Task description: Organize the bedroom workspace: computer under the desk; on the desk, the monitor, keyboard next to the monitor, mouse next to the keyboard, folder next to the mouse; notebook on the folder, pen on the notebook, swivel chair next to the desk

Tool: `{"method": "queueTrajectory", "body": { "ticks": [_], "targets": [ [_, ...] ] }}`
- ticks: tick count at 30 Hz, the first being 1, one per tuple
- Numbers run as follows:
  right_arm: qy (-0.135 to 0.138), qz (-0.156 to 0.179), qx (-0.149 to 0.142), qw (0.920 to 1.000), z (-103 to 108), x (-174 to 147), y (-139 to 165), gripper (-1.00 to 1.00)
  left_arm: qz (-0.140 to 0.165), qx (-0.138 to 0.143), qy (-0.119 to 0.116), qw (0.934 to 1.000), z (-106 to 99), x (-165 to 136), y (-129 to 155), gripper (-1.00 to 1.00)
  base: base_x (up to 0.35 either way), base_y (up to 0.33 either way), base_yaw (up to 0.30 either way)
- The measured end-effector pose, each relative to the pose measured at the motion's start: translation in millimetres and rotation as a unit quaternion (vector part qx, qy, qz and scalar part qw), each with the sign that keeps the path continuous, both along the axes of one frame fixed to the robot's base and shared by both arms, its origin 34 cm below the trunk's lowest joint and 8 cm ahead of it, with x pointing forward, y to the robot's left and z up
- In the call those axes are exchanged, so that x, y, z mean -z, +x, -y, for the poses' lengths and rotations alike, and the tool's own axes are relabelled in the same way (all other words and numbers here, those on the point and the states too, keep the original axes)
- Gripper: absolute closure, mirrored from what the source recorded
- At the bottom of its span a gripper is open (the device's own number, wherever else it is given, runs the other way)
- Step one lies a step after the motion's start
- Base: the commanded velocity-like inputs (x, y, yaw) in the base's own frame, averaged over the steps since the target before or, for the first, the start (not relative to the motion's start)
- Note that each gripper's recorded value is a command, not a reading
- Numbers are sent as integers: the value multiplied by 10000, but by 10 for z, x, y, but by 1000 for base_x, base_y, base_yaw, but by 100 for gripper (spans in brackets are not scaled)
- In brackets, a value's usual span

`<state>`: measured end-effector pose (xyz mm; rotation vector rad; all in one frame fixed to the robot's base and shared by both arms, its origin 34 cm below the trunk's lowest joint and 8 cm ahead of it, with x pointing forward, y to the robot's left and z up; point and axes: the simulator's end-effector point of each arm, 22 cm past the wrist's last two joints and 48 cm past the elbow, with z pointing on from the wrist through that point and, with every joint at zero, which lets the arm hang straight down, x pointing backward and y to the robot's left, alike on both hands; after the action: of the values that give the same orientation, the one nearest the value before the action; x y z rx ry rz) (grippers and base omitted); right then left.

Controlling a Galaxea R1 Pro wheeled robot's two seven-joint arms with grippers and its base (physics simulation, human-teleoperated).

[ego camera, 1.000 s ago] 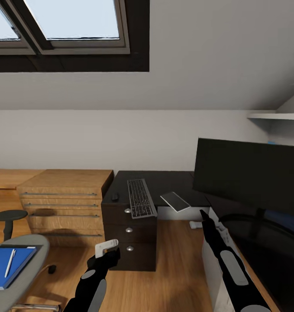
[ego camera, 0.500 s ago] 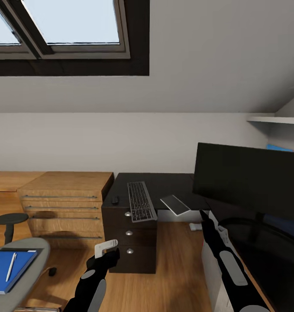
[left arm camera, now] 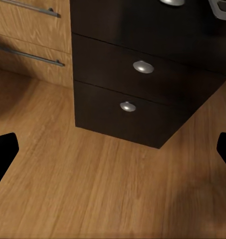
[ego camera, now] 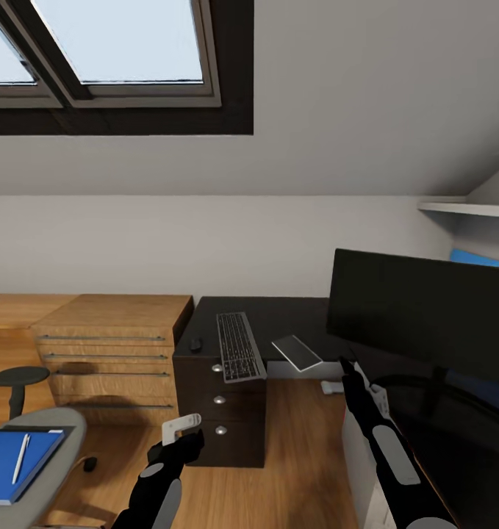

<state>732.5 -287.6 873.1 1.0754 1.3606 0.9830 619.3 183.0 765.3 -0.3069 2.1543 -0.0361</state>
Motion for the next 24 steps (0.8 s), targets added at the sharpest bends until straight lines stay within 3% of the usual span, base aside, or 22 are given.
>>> {"method": "queueTrajectory", "body": {
  "ticks": [8, 10, 12, 13, 15, 18, 24],
  "targets": [
    [-42, -14, -38, 10000, -25, -132, 8, -100, -50, 6, 6, 10000, 1, -95, -9, -100, 0, 0, 0],
    [-70, -22, -66, 10000, -43, -166, 11, -100, -194, 4, 41, 9998, -18, -2, -55, -100, 0, 0, 0],
    [-111, -45, -94, 9999, -63, -194, 14, -100, -397, 12, 94, 9992, -40, 145, -128, -100, 0, 0, 0],
    [-209, -141, -153, 9996, -110, -178, 18, -100, -879, 31, 227, 9959, -117, 543, -332, -100, 0, 0, 0],
    [-264, -232, -165, 9992, -124, -183, 18, -100, -1256, 36, 337, 9915, -188, 848, -532, -100, 0, 0, 0],
    [-328, -305, -124, 9989, -99, -258, 26, -100, -1452, -39, 413, 9885, -266, 1104, -721, -100, 0, 0, 0],
    [-588, -258, 32, 9979, 10, -614, 37, -100, -1539, -216, 515, 9865, -378, 1423, -1032, -100, 0, 0, 0]
  ]
}}
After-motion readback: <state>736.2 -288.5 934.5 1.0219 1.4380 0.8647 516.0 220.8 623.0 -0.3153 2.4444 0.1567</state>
